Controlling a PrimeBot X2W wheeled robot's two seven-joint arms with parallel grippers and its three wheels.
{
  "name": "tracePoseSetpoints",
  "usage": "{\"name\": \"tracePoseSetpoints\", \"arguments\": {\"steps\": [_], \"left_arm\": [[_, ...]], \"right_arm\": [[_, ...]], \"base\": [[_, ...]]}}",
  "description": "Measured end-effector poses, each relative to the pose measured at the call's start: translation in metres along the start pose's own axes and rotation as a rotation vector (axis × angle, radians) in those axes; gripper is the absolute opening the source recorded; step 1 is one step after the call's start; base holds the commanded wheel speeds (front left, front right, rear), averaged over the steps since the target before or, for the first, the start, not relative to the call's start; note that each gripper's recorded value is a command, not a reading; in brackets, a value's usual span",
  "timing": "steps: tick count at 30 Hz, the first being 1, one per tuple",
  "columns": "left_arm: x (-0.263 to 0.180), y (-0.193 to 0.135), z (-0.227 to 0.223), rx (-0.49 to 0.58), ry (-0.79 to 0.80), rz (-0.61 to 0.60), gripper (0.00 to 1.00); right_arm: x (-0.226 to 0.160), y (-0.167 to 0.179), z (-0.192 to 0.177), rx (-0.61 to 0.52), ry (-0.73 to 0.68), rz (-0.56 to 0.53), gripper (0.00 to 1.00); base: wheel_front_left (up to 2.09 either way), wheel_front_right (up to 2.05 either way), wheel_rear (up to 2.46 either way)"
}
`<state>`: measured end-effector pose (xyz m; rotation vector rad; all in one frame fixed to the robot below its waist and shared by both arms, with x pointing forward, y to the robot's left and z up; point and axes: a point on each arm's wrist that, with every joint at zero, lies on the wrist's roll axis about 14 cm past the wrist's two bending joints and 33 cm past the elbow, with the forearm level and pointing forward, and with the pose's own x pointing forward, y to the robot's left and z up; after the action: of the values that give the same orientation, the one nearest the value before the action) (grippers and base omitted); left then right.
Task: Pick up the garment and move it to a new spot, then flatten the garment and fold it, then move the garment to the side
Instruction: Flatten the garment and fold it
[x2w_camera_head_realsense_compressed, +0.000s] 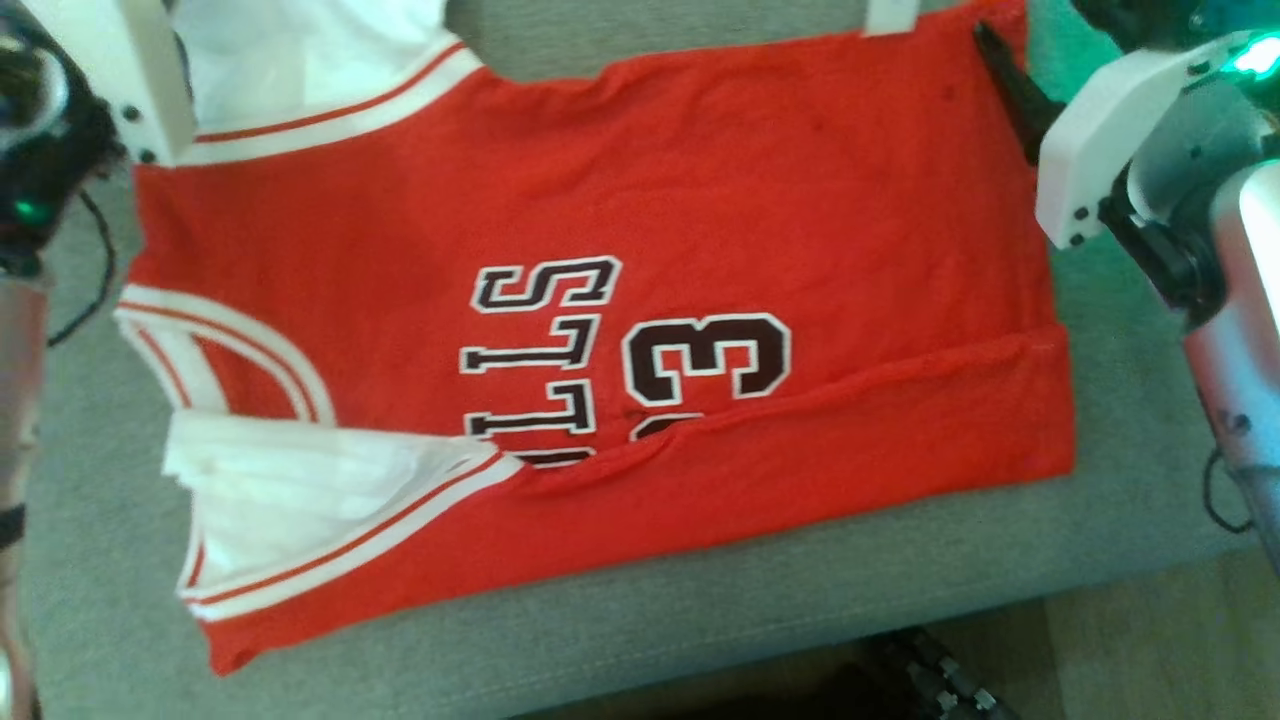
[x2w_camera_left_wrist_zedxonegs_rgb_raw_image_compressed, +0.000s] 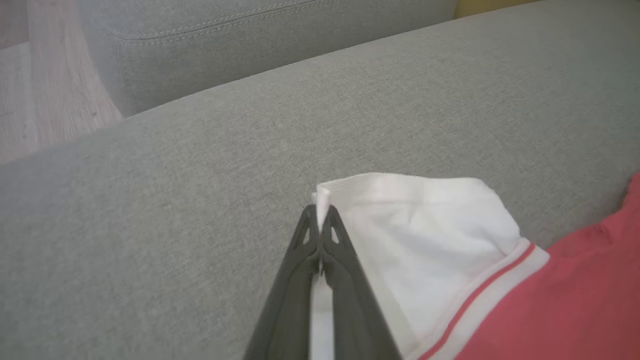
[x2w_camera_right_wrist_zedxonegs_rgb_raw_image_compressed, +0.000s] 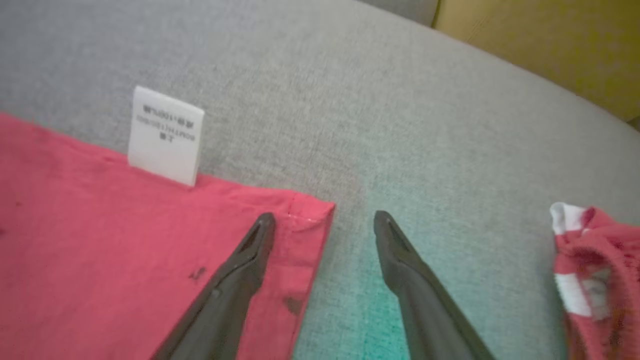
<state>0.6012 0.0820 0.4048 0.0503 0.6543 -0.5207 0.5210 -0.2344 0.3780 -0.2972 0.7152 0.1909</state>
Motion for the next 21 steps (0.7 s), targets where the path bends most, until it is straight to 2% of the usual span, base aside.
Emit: {"name": "tracePoseSetpoints", "arguments": {"steps": [3, 9, 10, 11, 12, 17, 18, 21], "left_arm": [[-0.010, 0.002, -0.007, -0.010, -0.004, 0.008, 0.00], [-0.024, 0.009, -0.005, -0.020, -0.037, 0.029, 0.00], [-0.026, 0.009, -0.005, -0.021, -0.038, 0.031, 0.00], [-0.027, 0.009, -0.006, -0.021, -0.035, 0.032, 0.00], [-0.028, 0.008, -0.007, -0.021, -0.038, 0.030, 0.00], [-0.033, 0.002, -0.003, -0.022, -0.055, 0.019, 0.00], [-0.034, 0.002, 0.000, -0.021, -0.063, 0.020, 0.00], [-0.038, 0.000, 0.008, -0.014, -0.096, 0.020, 0.00]], "right_arm": [[0.005, 0.005, -0.007, -0.020, 0.053, 0.029, 1.00], [0.014, 0.006, 0.002, -0.040, 0.085, 0.054, 0.98], [0.015, 0.008, 0.001, -0.040, 0.094, 0.062, 0.69], [0.015, 0.010, 0.001, -0.039, 0.100, 0.067, 0.47], [0.015, 0.011, 0.000, -0.036, 0.108, 0.073, 0.47], [0.011, 0.014, -0.002, -0.034, 0.149, 0.094, 0.18], [0.009, 0.013, -0.003, -0.035, 0.155, 0.090, 0.00], [0.005, 0.008, -0.001, -0.029, 0.144, 0.078, 0.00]], "base": [[0.00, 0.00, 0.00], [0.00, 0.00, 0.00], [0.00, 0.00, 0.00], [0.00, 0.00, 0.00], [0.00, 0.00, 0.00], [0.00, 0.00, 0.00], [0.00, 0.00, 0.00], [0.00, 0.00, 0.00]]}}
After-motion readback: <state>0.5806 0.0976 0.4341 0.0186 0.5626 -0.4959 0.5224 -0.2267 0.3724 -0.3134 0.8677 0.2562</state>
